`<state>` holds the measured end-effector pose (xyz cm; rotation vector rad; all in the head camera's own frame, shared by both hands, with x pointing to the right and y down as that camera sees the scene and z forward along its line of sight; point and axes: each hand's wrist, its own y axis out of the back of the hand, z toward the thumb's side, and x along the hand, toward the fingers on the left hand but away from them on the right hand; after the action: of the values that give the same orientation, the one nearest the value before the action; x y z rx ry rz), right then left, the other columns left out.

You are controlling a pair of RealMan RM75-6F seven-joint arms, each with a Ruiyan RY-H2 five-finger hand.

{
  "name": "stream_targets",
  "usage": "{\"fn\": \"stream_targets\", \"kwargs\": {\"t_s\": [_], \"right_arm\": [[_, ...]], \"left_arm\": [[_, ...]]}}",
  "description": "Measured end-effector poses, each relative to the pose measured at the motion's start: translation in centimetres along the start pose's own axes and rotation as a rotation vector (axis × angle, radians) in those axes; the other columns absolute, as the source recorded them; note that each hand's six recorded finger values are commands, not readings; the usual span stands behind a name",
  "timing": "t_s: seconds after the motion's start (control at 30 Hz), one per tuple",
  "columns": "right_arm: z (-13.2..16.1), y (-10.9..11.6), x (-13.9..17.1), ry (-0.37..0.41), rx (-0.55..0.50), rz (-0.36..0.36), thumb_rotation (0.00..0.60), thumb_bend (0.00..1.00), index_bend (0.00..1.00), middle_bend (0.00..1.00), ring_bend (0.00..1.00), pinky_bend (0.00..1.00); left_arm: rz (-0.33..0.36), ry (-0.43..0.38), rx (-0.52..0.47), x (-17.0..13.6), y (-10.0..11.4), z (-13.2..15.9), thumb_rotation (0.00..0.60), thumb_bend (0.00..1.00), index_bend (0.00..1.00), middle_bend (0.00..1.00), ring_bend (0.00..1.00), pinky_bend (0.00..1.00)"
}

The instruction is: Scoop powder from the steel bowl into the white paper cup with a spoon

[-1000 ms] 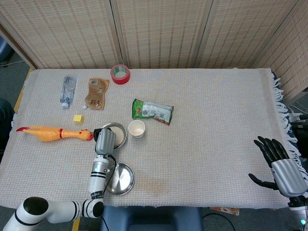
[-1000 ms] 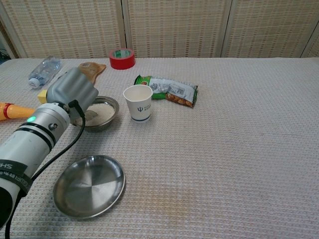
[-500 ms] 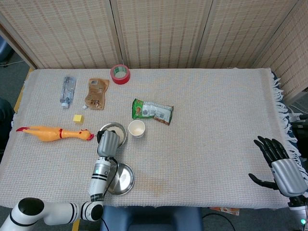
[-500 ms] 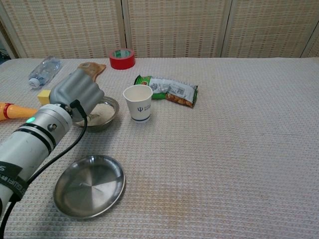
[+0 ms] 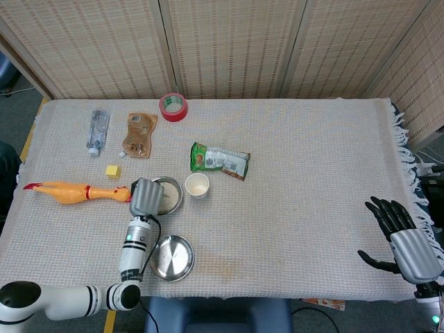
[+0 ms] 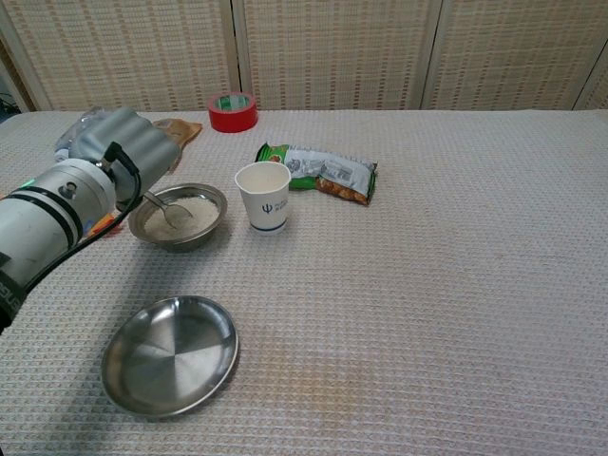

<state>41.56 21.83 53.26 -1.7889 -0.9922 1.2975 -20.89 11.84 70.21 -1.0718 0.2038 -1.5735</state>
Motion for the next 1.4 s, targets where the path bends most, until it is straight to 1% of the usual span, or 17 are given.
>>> {"fn": "stream_targets", "kwargs": {"t_s": [0.27,0.43,0.67,0.83,1.03,1.17,1.27,1.4], "right_arm": [[0.1,-0.3,-0.1,-0.002,0.006,0.01,0.522,0.12,0.0,0.0,0.0,0.0],[0.1,-0.3,-0.1,-0.003,0.007,0.009,0.522,0.12,0.0,0.0,0.0,0.0],[0.1,-0.5,-0.1,-0.004,0.008,0.014,0.522,0.11,0.0,0.0,0.0,0.0],[0.1,-0.5,-0.2,-0.005,0.01,0.016,0.522,0.12,0.0,0.0,0.0,0.0],[0.1,-0.5,-0.2,-0.007,0.011,0.017,0.521,0.12,0.0,0.0,0.0,0.0],[0.1,-0.7,-0.3,-0.009,0.013,0.023,0.522,0.12,0.0,0.0,0.0,0.0],[0.1,-0.7,-0.3,-0.009,0.015,0.026,0.521,0.12,0.0,0.0,0.0,0.0],[0.0,-0.7,-0.3,-0.012,0.015,0.022,0.522,0.11,0.0,0.0,0.0,0.0]], "left_arm": [[-0.087,-0.041,-0.181,0.6,-0.2,-2.0,0.6,0.39,0.59,1.0,1.0,1.0],[-0.117,-0.054,-0.266,1.1,-0.3,-3.1,0.6,0.39,0.6,1.0,1.0,1.0],[-0.179,-0.061,-0.367,1.8,-1.1,-4.4,0.6,0.39,0.6,1.0,1.0,1.0],[-0.221,-0.065,-0.443,2.3,-1.0,-5.4,0.6,0.39,0.6,1.0,1.0,1.0],[-0.259,-0.079,-0.54,2.8,-0.3,-6.6,0.6,0.39,0.6,1.0,1.0,1.0],[-0.279,-0.101,-0.593,2.9,0.6,-6.9,0.6,0.39,0.6,1.0,1.0,1.0],[-0.288,-0.119,-0.619,3.1,1.4,-6.7,0.6,0.39,0.6,1.0,1.0,1.0],[-0.287,-0.133,-0.631,3.4,2.6,-6.4,0.6,0.39,0.6,1.0,1.0,1.0]]}}
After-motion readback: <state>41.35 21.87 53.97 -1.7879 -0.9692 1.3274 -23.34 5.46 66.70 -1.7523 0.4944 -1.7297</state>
